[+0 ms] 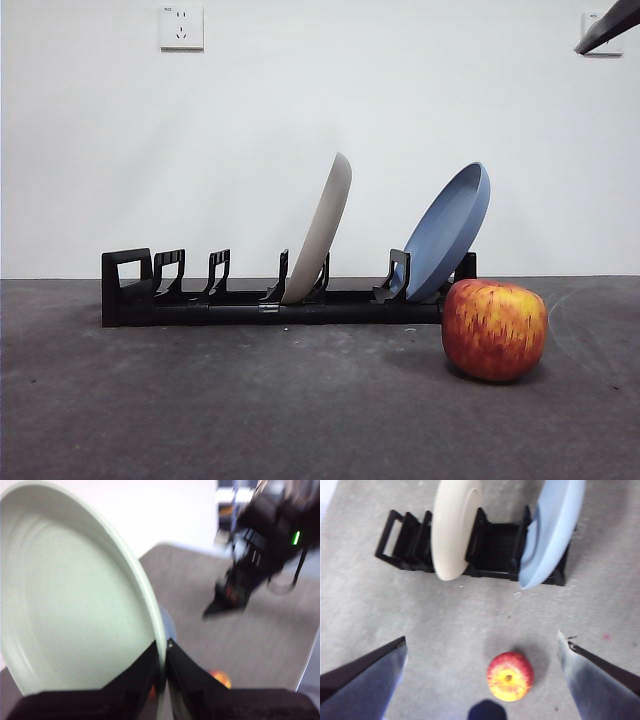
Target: Take the green plate from the plate rack,put the plate on the table,take the apple from the table,put the apple in the plate
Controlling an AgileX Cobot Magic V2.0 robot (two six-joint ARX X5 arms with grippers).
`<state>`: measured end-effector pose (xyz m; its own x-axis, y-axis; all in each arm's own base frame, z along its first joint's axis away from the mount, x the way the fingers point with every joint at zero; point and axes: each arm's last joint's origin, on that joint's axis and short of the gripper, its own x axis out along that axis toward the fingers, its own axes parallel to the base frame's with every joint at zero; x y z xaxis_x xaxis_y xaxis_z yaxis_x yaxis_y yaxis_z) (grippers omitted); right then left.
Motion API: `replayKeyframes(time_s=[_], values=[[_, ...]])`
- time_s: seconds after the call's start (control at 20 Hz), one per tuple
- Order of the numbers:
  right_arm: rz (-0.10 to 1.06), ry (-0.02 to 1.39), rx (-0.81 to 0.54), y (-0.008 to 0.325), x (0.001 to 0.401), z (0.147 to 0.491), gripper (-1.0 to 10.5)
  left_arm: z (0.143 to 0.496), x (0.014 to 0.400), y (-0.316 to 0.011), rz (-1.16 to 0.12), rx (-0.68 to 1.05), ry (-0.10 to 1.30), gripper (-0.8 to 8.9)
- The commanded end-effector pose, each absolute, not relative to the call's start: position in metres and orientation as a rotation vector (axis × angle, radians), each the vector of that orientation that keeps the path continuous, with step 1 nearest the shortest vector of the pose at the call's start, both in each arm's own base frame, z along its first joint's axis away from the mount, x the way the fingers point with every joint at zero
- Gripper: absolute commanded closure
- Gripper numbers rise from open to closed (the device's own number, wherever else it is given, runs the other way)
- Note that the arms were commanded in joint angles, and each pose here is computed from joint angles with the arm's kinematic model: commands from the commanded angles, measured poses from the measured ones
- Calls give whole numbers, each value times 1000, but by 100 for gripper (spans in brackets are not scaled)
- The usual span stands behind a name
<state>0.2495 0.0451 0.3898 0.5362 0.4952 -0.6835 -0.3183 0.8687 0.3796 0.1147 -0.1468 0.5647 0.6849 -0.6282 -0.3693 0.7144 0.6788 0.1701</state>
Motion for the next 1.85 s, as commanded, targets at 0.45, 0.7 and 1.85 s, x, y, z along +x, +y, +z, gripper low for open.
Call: replayKeyframes(time_s=[0.45, 0.7, 1.85], values=[[440, 879, 205, 44, 251, 390, 446, 376, 94, -142, -509, 506, 840, 822], [431, 895, 221, 44, 251, 389, 446, 302, 121, -189, -513, 514, 823, 822], [427, 893, 230, 44, 251, 389, 447, 156, 169, -293, -687, 692, 1019, 822]])
